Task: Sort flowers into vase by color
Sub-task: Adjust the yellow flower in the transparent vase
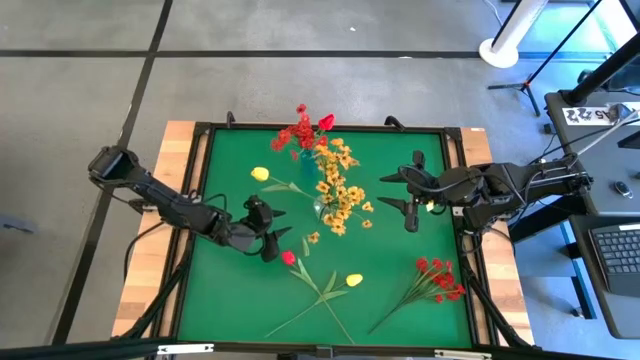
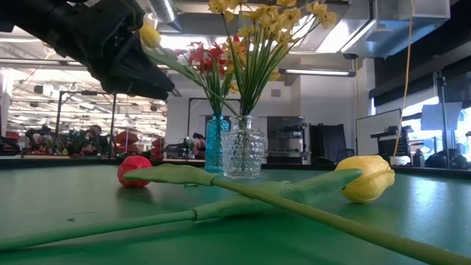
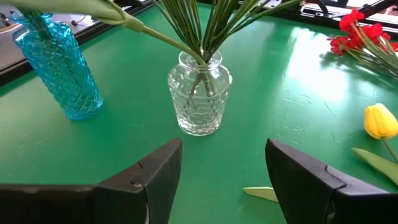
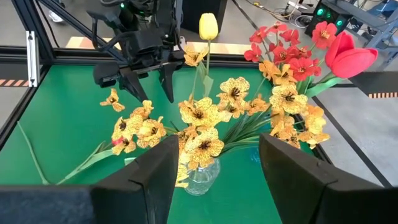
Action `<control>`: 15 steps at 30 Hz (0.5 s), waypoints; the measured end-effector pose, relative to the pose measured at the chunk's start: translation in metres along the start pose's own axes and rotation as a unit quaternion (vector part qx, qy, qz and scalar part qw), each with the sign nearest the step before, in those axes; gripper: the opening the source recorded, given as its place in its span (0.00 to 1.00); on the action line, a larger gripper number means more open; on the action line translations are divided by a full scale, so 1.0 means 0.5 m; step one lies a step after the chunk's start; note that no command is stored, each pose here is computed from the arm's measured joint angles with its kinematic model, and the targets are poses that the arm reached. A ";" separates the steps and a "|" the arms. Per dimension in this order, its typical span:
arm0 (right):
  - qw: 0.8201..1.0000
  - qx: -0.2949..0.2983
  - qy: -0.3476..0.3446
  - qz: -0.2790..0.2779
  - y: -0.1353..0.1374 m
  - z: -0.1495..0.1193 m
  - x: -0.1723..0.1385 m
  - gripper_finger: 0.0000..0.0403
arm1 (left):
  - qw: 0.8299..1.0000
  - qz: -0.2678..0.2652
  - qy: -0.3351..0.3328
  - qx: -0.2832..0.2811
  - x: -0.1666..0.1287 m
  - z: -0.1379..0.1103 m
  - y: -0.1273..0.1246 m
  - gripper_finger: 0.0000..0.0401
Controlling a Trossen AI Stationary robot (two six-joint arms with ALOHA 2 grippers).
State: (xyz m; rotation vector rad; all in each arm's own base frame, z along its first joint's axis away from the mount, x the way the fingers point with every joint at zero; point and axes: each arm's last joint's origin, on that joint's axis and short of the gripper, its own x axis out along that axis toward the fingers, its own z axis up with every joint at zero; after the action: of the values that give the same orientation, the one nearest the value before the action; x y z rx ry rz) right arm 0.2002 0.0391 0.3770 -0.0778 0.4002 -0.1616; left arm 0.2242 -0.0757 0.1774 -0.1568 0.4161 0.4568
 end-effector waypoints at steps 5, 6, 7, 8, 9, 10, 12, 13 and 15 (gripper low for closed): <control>1.000 0.002 -0.002 0.000 -0.003 0.000 -0.007 0.55 | 1.000 -0.011 0.003 0.004 -0.007 -0.004 -0.007 0.56; 1.000 0.008 -0.004 0.000 -0.005 0.000 -0.011 0.55 | 1.000 -0.014 0.003 0.005 -0.009 -0.006 -0.009 0.56; 1.000 0.013 -0.007 0.000 -0.006 0.001 -0.015 0.55 | 1.000 -0.018 0.004 0.006 -0.013 -0.006 -0.011 0.56; 1.000 0.018 -0.007 0.000 -0.009 0.000 -0.020 0.55 | 1.000 -0.021 0.004 0.004 -0.016 -0.006 -0.012 0.56; 1.000 0.023 -0.006 0.000 -0.011 -0.001 -0.025 0.55 | 1.000 -0.023 0.003 -0.002 -0.019 -0.005 -0.013 0.56; 1.000 0.028 -0.008 0.000 -0.012 -0.001 -0.029 0.55 | 1.000 -0.025 0.004 -0.004 -0.022 -0.004 -0.012 0.56; 0.999 0.040 -0.006 0.000 -0.017 -0.003 -0.040 0.55 | 1.000 -0.028 0.004 -0.009 -0.029 -0.003 -0.011 0.56; 0.999 0.048 -0.004 -0.001 -0.019 -0.005 -0.044 0.55 | 1.000 -0.027 0.001 -0.014 -0.031 0.000 -0.011 0.56; 0.998 0.062 -0.001 -0.002 -0.022 -0.008 -0.050 0.55 | 1.000 -0.020 -0.006 -0.016 -0.034 0.004 -0.008 0.55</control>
State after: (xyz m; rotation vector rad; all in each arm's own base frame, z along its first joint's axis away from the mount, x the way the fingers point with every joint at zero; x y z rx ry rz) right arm 0.1746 0.0325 0.3842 0.0429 0.3882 -0.1889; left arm 0.2125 -0.0855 0.1865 -0.1931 0.3924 0.4251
